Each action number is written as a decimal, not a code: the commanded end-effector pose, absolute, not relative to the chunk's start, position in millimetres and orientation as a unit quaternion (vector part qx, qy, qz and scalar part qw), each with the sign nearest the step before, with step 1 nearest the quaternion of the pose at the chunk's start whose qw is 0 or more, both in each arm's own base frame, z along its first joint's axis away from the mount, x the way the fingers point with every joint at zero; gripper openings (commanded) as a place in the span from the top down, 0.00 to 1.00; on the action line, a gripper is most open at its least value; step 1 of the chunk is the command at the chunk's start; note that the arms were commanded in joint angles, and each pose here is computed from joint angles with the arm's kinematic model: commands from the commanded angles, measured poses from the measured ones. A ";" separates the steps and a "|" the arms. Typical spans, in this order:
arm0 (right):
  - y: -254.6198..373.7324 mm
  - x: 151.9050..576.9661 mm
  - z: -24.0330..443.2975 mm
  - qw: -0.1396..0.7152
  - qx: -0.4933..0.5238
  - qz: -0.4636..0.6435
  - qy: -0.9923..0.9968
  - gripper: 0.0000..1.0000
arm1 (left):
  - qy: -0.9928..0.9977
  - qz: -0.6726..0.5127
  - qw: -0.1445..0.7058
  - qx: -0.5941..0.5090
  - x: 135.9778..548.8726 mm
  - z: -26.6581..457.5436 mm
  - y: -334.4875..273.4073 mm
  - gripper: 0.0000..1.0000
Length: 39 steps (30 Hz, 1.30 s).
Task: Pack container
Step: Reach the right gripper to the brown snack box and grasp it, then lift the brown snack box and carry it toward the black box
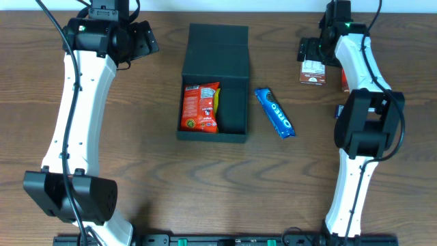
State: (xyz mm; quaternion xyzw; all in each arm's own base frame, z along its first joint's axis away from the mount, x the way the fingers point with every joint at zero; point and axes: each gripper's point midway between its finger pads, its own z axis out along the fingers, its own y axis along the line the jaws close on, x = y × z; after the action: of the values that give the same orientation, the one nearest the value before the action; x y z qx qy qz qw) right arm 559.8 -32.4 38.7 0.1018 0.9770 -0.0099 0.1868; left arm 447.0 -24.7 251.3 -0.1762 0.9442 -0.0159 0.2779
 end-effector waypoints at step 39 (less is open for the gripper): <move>-20.7 541.5 -6.1 0.131 0.070 -0.025 0.989 0.04 | 0.944 -0.007 0.277 -0.180 448.5 247.3 -22.4 0.05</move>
State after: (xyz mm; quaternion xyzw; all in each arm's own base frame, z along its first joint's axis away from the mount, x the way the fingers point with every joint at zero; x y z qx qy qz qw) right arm 545.6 -29.2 7.4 0.0828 0.9858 -0.0204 0.1447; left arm 448.3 -24.9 252.2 -0.1762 0.9433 -0.0167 0.2808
